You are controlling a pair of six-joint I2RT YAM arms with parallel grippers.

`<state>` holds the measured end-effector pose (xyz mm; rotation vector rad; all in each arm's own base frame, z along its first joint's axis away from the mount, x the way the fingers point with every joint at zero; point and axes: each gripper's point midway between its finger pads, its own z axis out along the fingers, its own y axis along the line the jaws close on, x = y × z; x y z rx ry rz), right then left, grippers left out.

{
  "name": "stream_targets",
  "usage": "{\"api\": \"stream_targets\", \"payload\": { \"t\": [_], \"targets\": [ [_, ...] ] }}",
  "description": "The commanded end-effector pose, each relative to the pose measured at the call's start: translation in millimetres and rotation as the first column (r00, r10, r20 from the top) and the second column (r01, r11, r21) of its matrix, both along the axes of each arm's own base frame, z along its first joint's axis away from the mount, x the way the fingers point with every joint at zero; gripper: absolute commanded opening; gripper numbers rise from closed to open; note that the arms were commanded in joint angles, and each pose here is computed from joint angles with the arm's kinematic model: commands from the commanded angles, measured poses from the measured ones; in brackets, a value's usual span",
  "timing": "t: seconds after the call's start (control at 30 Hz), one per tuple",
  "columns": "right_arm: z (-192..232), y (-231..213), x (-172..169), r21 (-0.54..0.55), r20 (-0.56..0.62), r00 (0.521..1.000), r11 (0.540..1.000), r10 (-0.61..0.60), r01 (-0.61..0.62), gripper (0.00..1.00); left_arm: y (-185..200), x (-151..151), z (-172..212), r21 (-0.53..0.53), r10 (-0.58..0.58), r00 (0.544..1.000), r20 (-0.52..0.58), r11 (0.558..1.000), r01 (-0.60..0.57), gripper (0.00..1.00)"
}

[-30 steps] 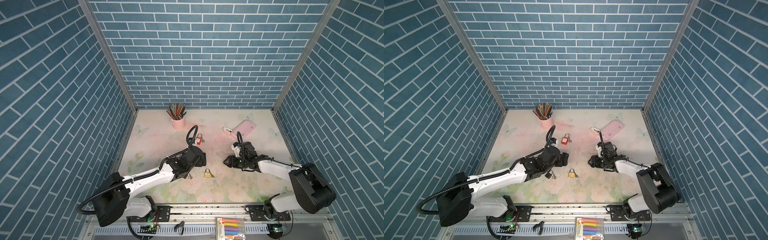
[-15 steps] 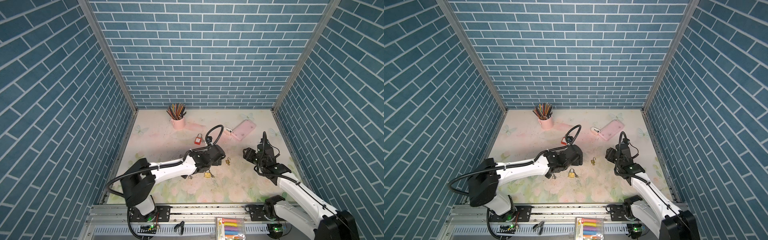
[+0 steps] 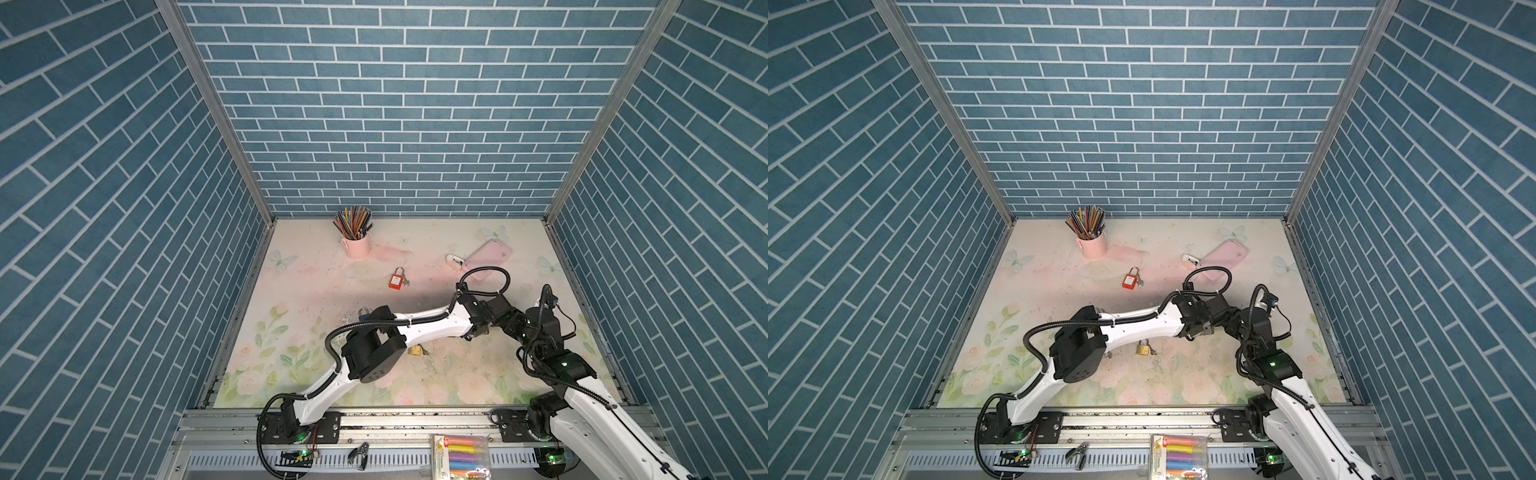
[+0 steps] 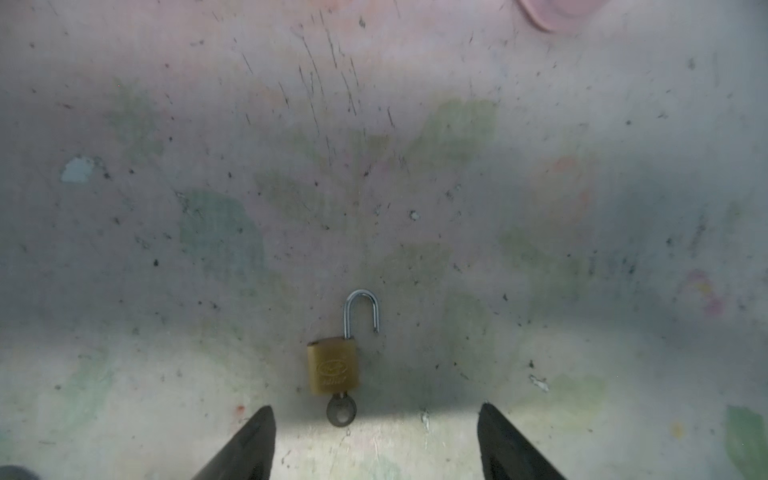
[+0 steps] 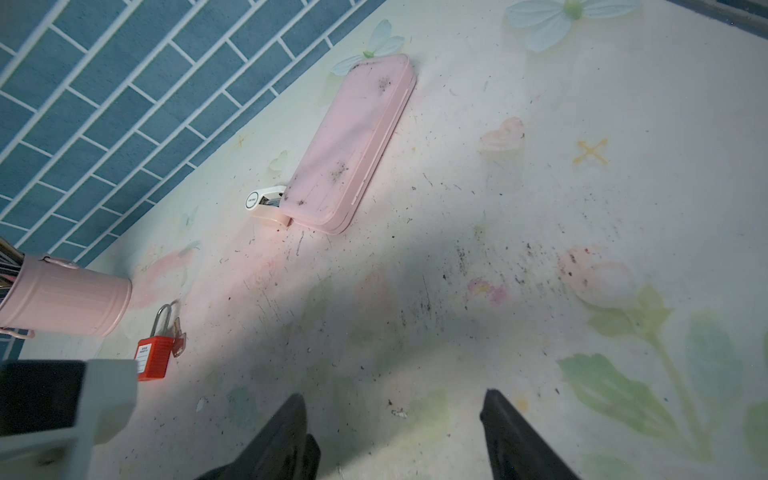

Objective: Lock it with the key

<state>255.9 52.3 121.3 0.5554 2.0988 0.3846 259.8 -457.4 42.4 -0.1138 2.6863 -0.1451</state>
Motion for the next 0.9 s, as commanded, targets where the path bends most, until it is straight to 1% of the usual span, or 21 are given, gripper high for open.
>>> {"api": "stream_targets", "payload": {
  "t": [0.0,0.23,0.33,0.47,0.6,0.8,0.87],
  "targets": [
    [-3,-5,-3,0.017,0.002,1.000,0.999,-0.030,0.030,0.68,20,-3,0,0.079,0.055,0.998,-0.008,0.995,-0.054,0.75],
    [1,-3,-1,0.021,0.019,1.000,1.000,-0.019,0.019,0.68,34,0,-16,0.121,0.092,0.995,-0.025,0.989,-0.088,0.70],
    [3,-2,1,0.019,0.021,1.000,1.000,-0.018,0.017,0.68,37,3,-24,0.123,0.095,0.995,-0.041,0.988,-0.089,0.64],
    [5,-2,3,0.011,0.021,1.000,1.000,-0.018,0.018,0.68,35,5,-28,0.117,0.080,0.996,-0.050,0.990,-0.074,0.62],
    [6,-2,4,0.010,0.023,1.000,1.000,-0.018,0.018,0.67,31,7,-33,0.120,0.056,0.996,-0.062,0.992,-0.048,0.62],
    [8,-1,6,0.010,0.025,1.000,1.000,-0.017,0.016,0.67,32,10,-41,0.160,0.038,0.996,-0.076,0.987,-0.025,0.58],
    [9,-1,7,0.010,0.029,0.999,1.000,-0.017,0.016,0.67,34,12,-41,0.168,0.038,0.996,-0.076,0.985,-0.025,0.55]
  ]
}}
